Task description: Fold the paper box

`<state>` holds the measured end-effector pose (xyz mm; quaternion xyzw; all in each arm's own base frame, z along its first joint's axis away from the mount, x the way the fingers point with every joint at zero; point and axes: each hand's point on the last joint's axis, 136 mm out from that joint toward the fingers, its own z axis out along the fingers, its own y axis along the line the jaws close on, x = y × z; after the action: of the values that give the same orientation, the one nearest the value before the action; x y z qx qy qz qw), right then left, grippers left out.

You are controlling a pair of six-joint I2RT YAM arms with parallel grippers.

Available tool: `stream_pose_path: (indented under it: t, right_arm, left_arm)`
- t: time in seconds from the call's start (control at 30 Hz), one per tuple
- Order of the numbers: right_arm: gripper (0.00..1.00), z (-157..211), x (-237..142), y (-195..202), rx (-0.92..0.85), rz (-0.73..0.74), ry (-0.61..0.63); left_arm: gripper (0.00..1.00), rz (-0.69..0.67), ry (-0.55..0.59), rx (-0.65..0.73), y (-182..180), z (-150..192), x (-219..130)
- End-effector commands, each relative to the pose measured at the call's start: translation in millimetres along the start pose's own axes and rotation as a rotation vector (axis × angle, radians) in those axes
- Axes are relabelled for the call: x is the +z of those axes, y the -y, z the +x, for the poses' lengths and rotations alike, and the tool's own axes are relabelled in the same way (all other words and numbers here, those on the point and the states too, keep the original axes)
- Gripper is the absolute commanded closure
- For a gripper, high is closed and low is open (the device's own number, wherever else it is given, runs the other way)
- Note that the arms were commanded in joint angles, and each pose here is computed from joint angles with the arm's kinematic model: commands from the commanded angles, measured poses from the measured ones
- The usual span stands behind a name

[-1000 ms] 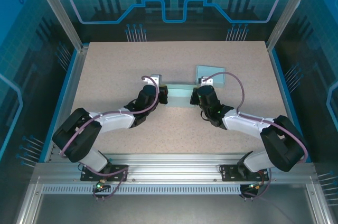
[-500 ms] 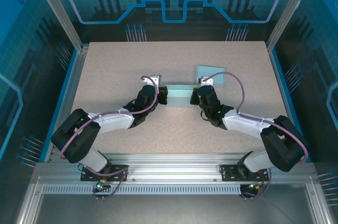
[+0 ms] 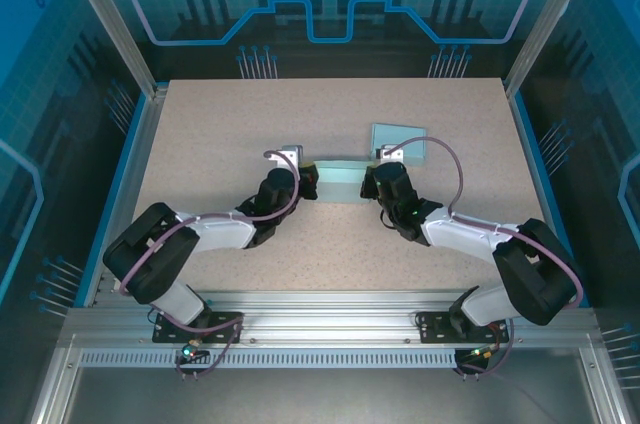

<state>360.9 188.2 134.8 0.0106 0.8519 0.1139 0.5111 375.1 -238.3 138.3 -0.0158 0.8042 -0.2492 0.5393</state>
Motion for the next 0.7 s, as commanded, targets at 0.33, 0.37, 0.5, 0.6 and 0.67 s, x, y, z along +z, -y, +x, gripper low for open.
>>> stream_pose_path:
  t: [0.33, 0.37, 0.5, 0.6, 0.67]
  right_arm:
    - [1.0, 57, -3, 1, -0.06, -0.059, -0.156]
    - [1.0, 59, -3, 1, -0.062, -0.061, -0.157]
    - [1.0, 67, -3, 3, -0.065, -0.059, -0.173]
    - [1.0, 73, -3, 5, -0.072, -0.052, -0.187]
    - [1.0, 77, -2, 7, -0.075, -0.045, -0.197]
  left_arm:
    - [0.96, 0.038, -0.281, 0.094, -17, 106, -17]
    - [0.96, 0.037, -0.284, 0.092, -19, 108, -17]
    - [0.95, 0.035, -0.294, 0.086, -20, 114, -15]
    - [0.94, 0.037, -0.301, 0.083, -21, 118, -15]
    - [0.93, 0.039, -0.302, 0.081, -20, 118, -16]
